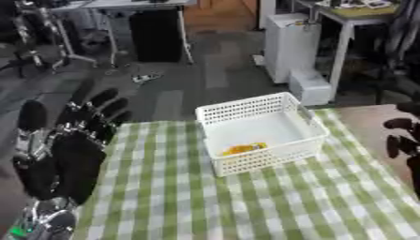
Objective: Pick up objects on the table and place them in the box.
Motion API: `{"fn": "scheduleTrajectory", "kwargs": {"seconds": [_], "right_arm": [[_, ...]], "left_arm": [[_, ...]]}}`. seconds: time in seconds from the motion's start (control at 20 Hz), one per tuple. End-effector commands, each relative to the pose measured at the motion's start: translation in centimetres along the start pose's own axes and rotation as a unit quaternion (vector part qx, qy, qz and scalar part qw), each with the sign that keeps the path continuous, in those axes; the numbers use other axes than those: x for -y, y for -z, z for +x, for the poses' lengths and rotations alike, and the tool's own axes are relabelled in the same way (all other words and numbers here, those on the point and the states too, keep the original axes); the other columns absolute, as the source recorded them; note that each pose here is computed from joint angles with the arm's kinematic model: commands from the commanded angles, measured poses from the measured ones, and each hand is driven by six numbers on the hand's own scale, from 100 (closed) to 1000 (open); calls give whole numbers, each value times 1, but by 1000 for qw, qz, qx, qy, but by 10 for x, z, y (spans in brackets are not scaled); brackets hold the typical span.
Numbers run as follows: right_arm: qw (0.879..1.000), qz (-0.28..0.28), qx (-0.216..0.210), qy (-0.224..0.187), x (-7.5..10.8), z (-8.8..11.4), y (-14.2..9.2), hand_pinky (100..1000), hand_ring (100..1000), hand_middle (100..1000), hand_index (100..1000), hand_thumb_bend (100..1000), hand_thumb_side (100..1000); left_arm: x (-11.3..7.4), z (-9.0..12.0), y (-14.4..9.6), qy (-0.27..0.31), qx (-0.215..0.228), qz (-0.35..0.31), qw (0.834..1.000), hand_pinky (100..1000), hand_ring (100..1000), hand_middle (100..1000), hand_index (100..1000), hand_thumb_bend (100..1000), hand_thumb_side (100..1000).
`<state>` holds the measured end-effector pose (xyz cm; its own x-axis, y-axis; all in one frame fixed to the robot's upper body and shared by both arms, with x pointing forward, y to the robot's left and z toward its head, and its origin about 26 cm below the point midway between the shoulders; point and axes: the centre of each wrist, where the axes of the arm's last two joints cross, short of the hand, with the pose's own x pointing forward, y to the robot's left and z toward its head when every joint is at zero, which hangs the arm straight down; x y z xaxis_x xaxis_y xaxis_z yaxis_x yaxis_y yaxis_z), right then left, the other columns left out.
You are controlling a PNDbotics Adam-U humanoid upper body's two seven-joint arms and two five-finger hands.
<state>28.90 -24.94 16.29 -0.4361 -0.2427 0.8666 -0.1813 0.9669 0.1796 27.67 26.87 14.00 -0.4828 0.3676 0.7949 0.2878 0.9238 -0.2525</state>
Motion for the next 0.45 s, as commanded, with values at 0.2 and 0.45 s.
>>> {"fn": "scheduleTrajectory", "kwargs": {"seconds": [0.2,0.45], "right_arm": [[1000,2,28,-7,2,9,4,226,529,624,778,662,585],[999,-1,31,-13,6,10,3,225,528,624,778,668,583]], "left_arm": [[1,4,-2,10,3,-8,1000,857,826,775,1000,521,760],[0,3,-4,10,-2,-12,1000,858,825,777,1000,519,761]]}}
